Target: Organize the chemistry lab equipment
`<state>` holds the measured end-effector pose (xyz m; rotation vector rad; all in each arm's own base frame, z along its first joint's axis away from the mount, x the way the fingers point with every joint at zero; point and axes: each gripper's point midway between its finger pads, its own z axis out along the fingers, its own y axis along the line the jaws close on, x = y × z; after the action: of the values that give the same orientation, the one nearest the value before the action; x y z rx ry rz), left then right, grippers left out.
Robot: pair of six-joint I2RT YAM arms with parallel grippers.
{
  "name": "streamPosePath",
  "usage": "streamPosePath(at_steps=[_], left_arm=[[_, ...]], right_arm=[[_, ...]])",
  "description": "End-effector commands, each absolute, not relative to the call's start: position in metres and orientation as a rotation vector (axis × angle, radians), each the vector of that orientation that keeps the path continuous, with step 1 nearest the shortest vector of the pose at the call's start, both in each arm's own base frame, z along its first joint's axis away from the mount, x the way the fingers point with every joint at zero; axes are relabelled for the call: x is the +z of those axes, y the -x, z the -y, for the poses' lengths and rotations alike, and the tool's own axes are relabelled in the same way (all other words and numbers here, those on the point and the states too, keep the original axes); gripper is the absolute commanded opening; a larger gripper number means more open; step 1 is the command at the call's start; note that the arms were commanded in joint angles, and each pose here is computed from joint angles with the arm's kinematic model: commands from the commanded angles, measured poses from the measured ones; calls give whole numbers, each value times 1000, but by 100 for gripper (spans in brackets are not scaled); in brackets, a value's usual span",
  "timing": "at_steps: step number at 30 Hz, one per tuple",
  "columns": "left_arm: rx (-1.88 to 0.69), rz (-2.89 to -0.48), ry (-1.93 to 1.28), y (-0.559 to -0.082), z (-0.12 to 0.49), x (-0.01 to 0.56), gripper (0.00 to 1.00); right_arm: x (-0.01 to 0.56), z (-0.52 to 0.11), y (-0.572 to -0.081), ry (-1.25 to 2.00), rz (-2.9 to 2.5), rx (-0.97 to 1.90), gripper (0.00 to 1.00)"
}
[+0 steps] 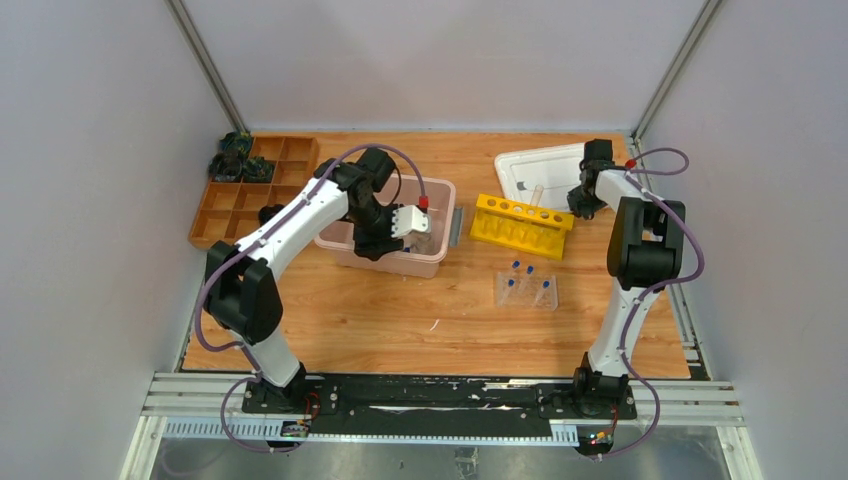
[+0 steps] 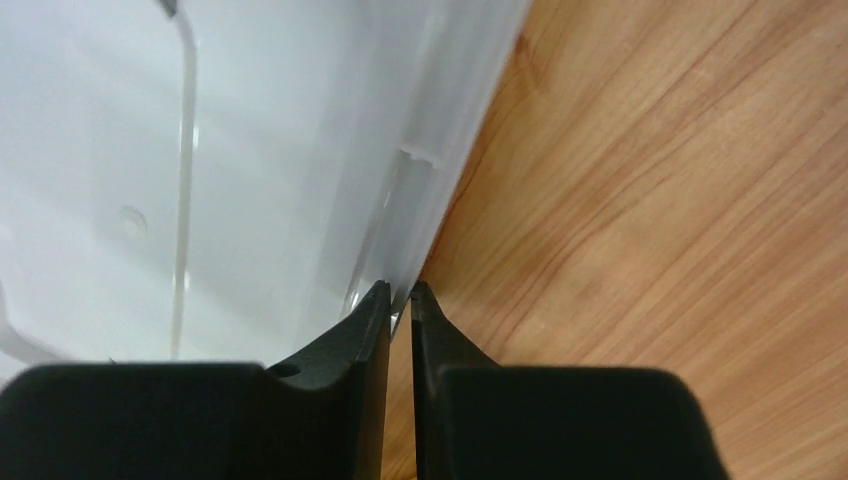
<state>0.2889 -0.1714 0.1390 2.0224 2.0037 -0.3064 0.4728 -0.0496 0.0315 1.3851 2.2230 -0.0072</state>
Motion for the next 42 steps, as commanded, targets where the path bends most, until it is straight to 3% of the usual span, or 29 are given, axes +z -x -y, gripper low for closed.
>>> streamPosePath(at_steps=[1,12,20,25,34,39,41,42], left_arm=[[-336,-2011,-1945,-294,188,139,53],[-466,-2058,-1885,-277,206,133,43],[-528,-2143,-1835,-266,212,125,39],[-581,-2198,-1771,-267,221,125,32],[-654,-2157,-1698,-264,236,151,33],[-593,-2120,-1686,-266,231,166,66],[-563,-2084,-1678,-268,229,178,96],[-552,-2059,-1671,-268,229,186,99]], right_arm=[[32,41,-471,-1402,-2210,30,12],[31,36,-479,-1423,-2182,85,0],[45,35,-489,-1464,-2109,135,0],[51,29,-497,-1519,-2047,219,0],[83,24,-517,-1487,-1939,350,0],[112,21,-522,-1468,-1870,427,0],[124,20,-523,-1459,-1846,449,0],[130,20,-524,-1454,-1832,460,0]])
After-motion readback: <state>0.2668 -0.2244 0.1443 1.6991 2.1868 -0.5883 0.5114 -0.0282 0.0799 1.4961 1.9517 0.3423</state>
